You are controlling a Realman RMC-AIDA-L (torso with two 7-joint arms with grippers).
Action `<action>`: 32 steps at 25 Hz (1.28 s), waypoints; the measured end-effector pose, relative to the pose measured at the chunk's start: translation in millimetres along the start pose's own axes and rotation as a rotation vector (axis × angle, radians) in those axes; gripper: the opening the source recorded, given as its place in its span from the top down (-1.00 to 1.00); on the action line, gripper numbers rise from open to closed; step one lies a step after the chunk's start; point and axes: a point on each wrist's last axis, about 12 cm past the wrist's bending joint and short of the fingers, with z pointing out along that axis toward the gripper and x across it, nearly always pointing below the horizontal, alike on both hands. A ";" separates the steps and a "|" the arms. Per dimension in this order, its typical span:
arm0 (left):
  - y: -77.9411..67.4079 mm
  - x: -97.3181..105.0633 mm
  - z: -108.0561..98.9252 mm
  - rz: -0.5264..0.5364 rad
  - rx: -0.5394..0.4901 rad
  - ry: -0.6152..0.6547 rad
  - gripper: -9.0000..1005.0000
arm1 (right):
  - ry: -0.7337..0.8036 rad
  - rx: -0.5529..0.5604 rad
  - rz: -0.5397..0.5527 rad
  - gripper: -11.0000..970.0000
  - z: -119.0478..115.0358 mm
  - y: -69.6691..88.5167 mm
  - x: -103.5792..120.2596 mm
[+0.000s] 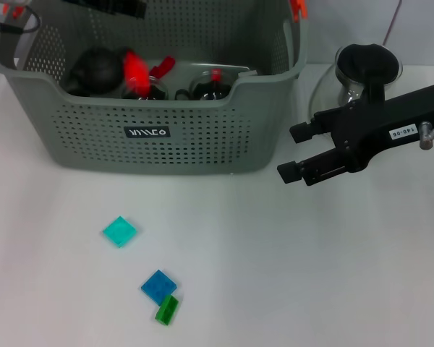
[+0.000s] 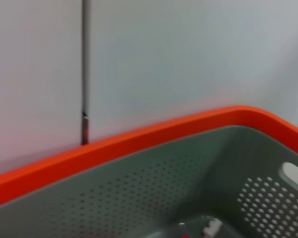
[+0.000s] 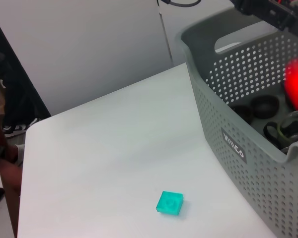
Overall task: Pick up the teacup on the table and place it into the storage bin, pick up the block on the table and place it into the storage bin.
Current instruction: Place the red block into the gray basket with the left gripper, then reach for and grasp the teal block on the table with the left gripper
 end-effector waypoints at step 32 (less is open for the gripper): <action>-90.1 94.6 -80.5 0.179 0.219 0.347 -0.89 | -0.017 -0.002 0.025 -0.91 14.2 -9.1 4.3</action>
